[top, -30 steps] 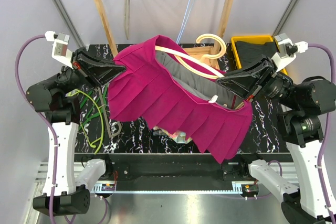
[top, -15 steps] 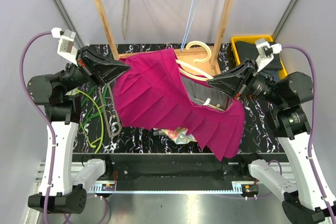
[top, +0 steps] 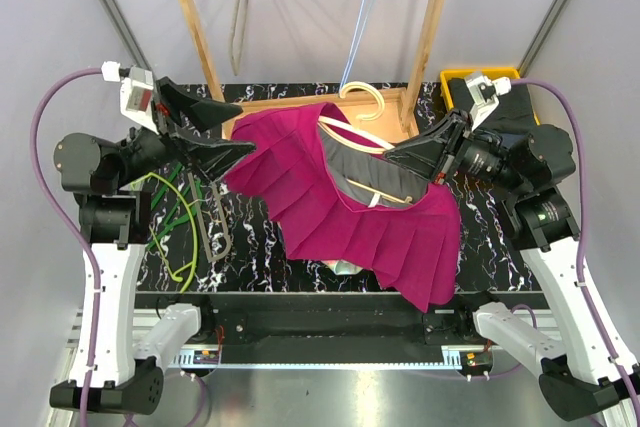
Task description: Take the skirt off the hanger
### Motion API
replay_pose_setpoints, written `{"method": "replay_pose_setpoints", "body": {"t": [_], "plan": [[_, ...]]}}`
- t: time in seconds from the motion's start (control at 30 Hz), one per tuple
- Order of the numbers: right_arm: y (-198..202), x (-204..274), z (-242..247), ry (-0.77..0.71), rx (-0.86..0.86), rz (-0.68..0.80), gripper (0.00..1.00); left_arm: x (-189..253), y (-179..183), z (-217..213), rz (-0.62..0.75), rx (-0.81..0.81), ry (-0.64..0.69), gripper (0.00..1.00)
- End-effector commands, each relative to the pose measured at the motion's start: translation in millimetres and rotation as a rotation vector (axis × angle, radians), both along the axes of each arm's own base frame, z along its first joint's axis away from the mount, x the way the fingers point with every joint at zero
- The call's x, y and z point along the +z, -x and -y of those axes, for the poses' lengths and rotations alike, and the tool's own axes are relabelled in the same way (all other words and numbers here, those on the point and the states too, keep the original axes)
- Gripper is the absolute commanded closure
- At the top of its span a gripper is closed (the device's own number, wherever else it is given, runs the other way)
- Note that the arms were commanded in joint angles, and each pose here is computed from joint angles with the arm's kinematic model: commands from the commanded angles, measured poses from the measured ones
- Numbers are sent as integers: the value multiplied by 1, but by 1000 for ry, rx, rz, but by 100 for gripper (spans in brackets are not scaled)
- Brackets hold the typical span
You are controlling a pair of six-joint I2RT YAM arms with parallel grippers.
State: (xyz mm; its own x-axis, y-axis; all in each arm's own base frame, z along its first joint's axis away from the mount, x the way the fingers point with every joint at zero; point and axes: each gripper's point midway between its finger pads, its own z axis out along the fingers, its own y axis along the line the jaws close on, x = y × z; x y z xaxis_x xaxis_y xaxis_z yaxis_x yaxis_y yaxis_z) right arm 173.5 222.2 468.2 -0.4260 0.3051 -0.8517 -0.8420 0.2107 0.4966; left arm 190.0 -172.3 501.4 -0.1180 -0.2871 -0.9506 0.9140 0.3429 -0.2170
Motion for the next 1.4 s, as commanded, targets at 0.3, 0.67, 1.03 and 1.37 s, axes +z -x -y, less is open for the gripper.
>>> {"method": "replay_pose_setpoints", "body": {"t": [0.3, 0.67, 1.03, 1.37], "plan": [[49, 70, 2, -125, 114, 170, 100, 2, -55, 3, 152, 112, -97, 1], [32, 48, -10, -97, 88, 132, 100, 6, -5, 30, 89, -182, -101, 97], [5, 19, -42, 12, 60, 150, 73, 15, 3, 31, 102, -193, -92, 100], [6, 9, -66, 65, 78, 150, 83, 19, 8, 29, 127, -165, -84, 100]]}}
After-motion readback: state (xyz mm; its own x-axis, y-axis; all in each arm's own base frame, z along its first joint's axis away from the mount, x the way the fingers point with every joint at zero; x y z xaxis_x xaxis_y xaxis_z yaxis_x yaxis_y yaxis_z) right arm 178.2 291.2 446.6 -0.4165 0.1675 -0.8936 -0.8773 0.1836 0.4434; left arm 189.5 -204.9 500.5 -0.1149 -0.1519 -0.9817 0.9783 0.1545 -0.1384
